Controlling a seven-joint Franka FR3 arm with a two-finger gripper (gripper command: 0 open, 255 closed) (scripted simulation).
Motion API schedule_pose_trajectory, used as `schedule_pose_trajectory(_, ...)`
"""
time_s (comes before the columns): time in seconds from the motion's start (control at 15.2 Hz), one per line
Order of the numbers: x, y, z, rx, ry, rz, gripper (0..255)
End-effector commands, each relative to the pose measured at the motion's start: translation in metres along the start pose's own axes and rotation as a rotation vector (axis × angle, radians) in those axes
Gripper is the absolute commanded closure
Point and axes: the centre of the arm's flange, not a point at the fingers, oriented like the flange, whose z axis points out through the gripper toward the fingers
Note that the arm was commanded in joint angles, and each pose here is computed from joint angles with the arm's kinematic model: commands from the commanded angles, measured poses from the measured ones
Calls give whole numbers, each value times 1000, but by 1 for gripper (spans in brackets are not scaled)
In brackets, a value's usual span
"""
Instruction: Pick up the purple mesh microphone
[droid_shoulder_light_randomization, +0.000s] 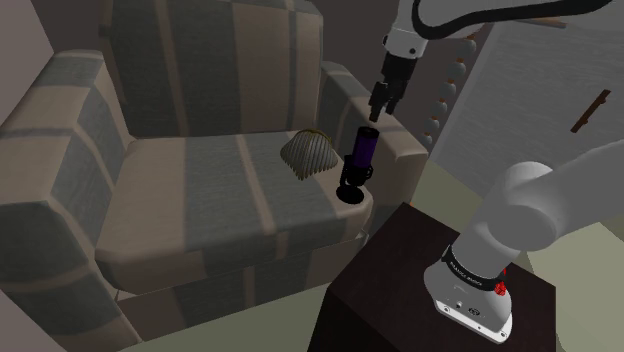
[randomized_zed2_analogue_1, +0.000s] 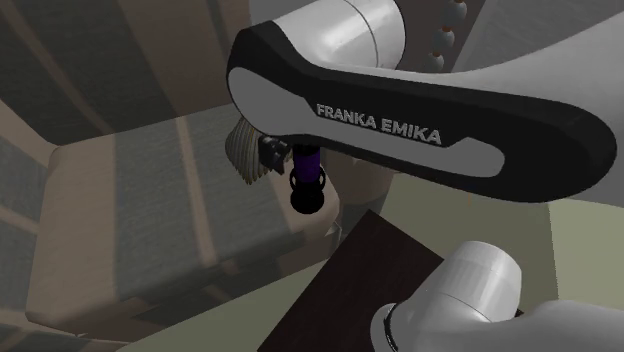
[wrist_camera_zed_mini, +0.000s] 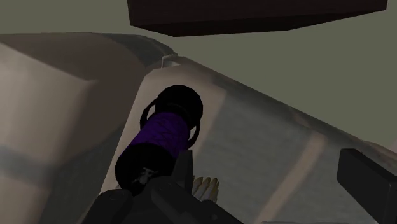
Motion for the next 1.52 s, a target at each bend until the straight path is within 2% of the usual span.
schedule_pose_trajectory(0.0,18,16,11,1,-2,-9,0)
schedule_pose_trajectory(0.73,107,112,81,13,-22,-51,0)
schedule_pose_trajectory(1.39,110,117,124,14,-22,-53,0)
schedule_pose_trajectory(1.45,110,116,124,14,-22,-53,255)
